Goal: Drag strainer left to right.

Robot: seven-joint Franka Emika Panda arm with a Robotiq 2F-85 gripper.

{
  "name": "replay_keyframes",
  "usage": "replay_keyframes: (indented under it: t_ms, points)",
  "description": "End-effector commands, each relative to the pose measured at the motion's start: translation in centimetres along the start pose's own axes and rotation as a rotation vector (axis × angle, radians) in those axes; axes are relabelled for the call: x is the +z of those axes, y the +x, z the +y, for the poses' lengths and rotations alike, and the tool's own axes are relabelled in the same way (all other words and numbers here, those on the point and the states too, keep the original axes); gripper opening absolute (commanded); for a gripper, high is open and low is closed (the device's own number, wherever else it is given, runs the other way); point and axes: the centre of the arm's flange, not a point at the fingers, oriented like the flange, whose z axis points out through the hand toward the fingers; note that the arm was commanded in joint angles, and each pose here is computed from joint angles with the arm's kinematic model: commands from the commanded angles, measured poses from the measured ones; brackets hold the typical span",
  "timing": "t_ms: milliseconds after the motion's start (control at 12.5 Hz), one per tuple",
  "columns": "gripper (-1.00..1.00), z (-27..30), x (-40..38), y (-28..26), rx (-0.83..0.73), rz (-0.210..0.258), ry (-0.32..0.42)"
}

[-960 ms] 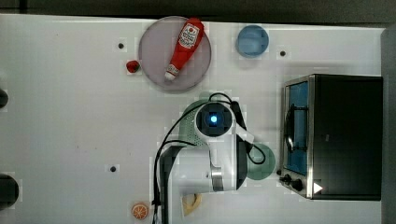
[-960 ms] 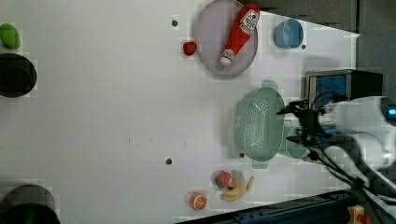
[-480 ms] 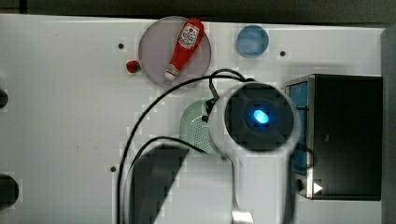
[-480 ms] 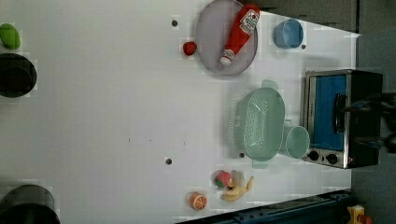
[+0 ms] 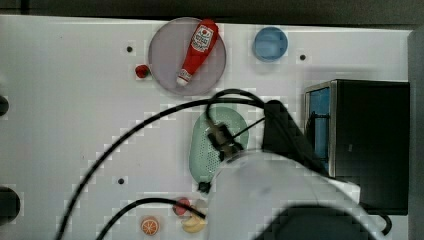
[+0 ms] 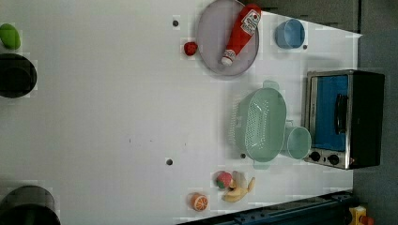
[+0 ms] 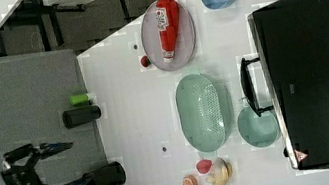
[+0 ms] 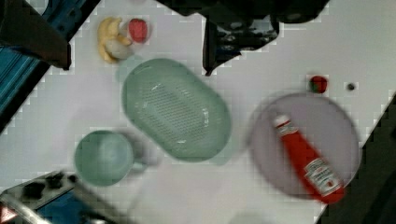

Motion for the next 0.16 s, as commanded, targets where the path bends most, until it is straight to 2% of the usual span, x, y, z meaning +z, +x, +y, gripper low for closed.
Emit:
replay_keyframes:
  t_ms: [80,160]
  points:
    - [1.00,-0.22,4.64,1.97,-0.087,-0.080,-0.092]
    - [1.00,-0.08,4.69,2.16,-0.082,-0.082,-0.092]
